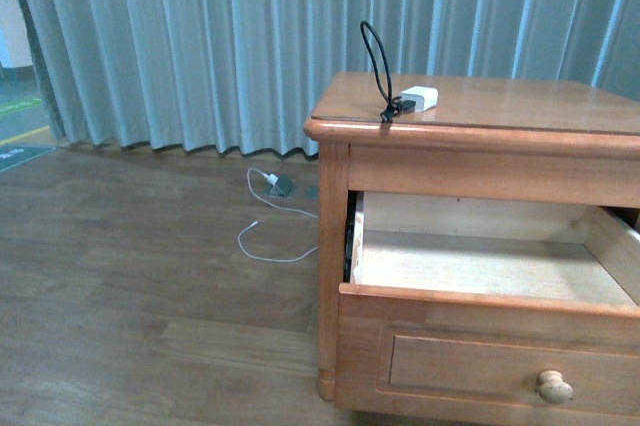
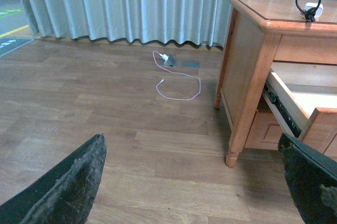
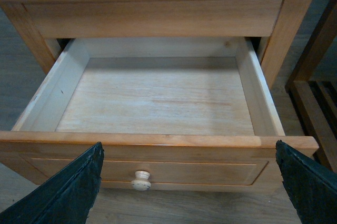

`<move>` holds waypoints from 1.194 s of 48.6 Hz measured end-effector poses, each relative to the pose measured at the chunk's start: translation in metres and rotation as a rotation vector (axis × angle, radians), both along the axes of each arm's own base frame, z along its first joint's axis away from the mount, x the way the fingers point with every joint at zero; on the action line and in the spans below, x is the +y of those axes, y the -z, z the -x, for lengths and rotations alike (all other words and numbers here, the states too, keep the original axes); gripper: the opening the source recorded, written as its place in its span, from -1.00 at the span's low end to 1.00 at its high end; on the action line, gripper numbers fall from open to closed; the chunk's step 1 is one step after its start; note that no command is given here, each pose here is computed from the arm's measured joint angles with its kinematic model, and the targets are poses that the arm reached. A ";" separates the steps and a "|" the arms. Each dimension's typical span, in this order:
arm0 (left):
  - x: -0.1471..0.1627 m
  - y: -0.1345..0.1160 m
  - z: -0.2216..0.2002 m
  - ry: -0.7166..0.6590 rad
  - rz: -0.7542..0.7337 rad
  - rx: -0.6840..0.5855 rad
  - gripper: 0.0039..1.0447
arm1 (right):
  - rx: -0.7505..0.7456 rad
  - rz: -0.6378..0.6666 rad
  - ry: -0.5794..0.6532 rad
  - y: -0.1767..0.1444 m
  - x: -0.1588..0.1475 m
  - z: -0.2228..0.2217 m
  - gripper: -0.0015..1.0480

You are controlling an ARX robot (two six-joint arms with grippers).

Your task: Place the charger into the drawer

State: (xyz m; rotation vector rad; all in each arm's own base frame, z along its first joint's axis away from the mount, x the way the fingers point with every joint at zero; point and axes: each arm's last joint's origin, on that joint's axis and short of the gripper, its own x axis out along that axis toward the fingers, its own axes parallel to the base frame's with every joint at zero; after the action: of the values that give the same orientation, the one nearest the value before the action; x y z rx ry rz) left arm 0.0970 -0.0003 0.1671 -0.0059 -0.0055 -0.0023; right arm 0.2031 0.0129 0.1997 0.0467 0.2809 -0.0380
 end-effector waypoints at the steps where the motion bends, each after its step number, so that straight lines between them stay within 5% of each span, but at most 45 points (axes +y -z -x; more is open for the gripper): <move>1: 0.000 0.000 0.000 0.000 0.000 0.000 0.89 | -0.003 0.000 0.002 -0.003 -0.001 0.003 0.85; 24: 0.000 0.000 0.000 0.000 0.000 0.000 0.89 | -0.052 -0.076 0.084 -0.022 -0.016 0.058 0.85; 34: 0.000 0.000 0.000 0.000 0.000 0.000 0.89 | -0.282 0.022 -0.031 -0.008 -0.013 0.067 0.16; 45: 0.000 0.000 0.000 0.000 0.000 0.000 0.89 | -0.278 0.039 -0.034 -0.004 -0.013 0.069 0.89; 58: 0.000 0.000 0.000 0.000 0.000 0.000 0.89 | -0.279 0.042 -0.034 -0.004 -0.013 0.069 0.85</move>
State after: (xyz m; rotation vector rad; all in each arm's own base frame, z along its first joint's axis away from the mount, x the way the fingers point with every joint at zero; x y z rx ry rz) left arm 0.0970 -0.0003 0.1671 -0.0059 -0.0055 -0.0027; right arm 0.1344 -0.0002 0.2035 0.0055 0.0017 -0.0031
